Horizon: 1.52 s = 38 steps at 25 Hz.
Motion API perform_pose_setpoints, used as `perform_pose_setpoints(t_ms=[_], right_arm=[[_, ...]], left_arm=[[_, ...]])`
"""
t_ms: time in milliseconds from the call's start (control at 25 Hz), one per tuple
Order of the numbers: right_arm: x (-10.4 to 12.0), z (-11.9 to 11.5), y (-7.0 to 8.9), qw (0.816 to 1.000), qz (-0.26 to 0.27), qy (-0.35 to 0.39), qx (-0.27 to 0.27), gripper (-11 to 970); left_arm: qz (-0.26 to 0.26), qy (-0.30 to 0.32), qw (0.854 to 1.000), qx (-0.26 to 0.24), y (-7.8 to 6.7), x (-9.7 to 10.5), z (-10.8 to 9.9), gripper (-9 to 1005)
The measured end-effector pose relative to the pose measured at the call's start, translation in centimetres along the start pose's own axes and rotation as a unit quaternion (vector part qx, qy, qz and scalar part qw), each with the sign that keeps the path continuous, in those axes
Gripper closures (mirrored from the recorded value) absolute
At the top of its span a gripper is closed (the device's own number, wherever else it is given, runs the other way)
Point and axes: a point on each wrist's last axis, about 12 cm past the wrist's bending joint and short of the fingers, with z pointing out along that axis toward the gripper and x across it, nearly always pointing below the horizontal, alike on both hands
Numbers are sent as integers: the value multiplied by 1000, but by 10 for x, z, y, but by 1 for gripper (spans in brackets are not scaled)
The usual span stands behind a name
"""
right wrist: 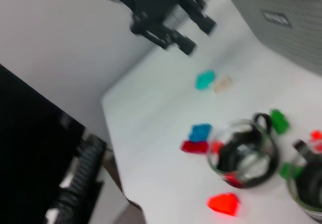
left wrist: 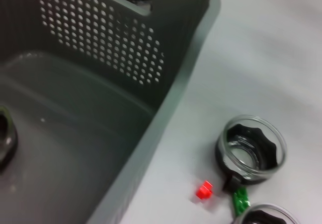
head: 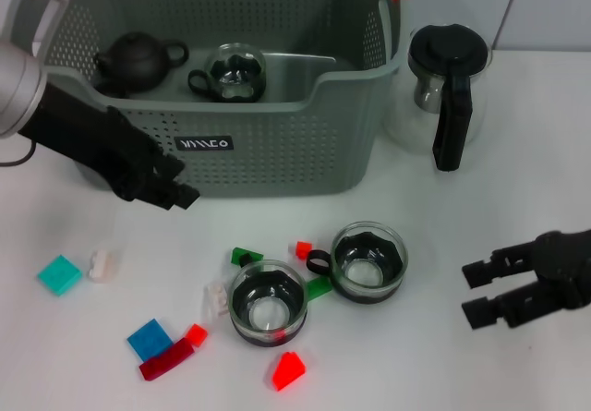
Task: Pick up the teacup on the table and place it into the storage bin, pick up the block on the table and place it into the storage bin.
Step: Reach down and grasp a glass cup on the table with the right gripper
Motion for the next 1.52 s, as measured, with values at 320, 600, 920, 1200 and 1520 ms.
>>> perform_pose_setpoints(t_ms=[320,600,920,1200,1520], right_arm=[[-60,-15,5,991,72,70,86,48],[-95,-3,14,975,85,158,131,49],[-110,18,19,964,68,209,153,50],[-112,24,20,963,64,213,151,49],[-109,28,19,963,69,214,149,49]], left_arm=[[3,-18,1000,-16,7,0,9,528],[-5,0,1000,3,4,13,8,526],[11,14,998,55,-7,20,10,524],[19,1,997,81,-16,15,28,522],[22,-2,997,75,-17,14,28,470]])
